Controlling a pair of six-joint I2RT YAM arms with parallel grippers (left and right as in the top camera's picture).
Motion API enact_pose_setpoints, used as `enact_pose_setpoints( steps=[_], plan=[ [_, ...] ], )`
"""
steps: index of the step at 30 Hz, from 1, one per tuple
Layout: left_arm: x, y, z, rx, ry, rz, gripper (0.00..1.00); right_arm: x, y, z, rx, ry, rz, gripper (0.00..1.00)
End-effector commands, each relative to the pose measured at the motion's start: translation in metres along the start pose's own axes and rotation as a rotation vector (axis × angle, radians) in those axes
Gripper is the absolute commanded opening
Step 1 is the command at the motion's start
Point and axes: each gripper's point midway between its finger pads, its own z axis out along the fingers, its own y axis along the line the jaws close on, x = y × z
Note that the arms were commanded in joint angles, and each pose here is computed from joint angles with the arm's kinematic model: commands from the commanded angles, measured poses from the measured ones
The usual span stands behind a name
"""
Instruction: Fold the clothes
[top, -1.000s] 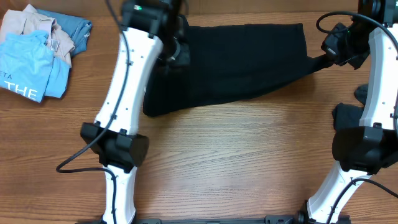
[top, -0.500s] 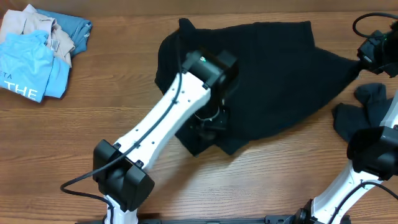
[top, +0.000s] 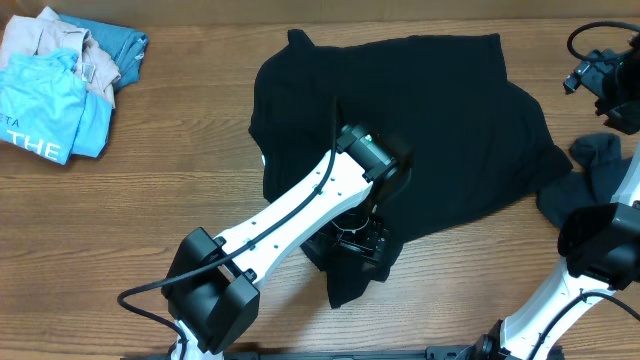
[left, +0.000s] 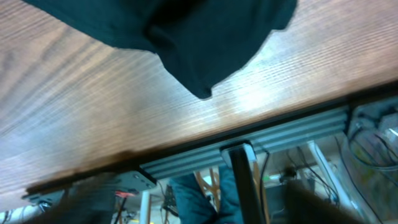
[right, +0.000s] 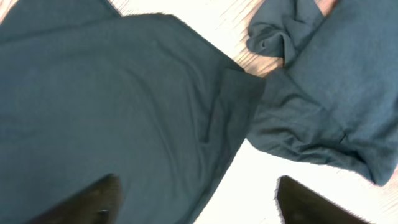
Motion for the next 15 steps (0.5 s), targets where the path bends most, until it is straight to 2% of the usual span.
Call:
enact_pose_setpoints(
  steps=[1,4,12,15],
  plan=[
    [-0.017,0.007,-0.004,-0.053,-0.108,0.02,1.0,-0.007,-0.003,-0.002,0.01,-0.032,0.007,1.0],
    [-0.036,-0.001,-0.006,-0.009,-0.181,0.028,1.0,-0.013,-0.006,-0.002,0.006,-0.049,0.022,1.0],
    [-0.027,0.01,0.044,-0.037,-0.066,0.06,0.98,-0.022,-0.034,0.006,0.039,-0.044,0.107,1.0],
    [-0.028,0.001,0.047,0.012,-0.062,0.101,0.96,-0.013,-0.038,0.036,0.064,0.019,0.146,1.0]
  ],
)
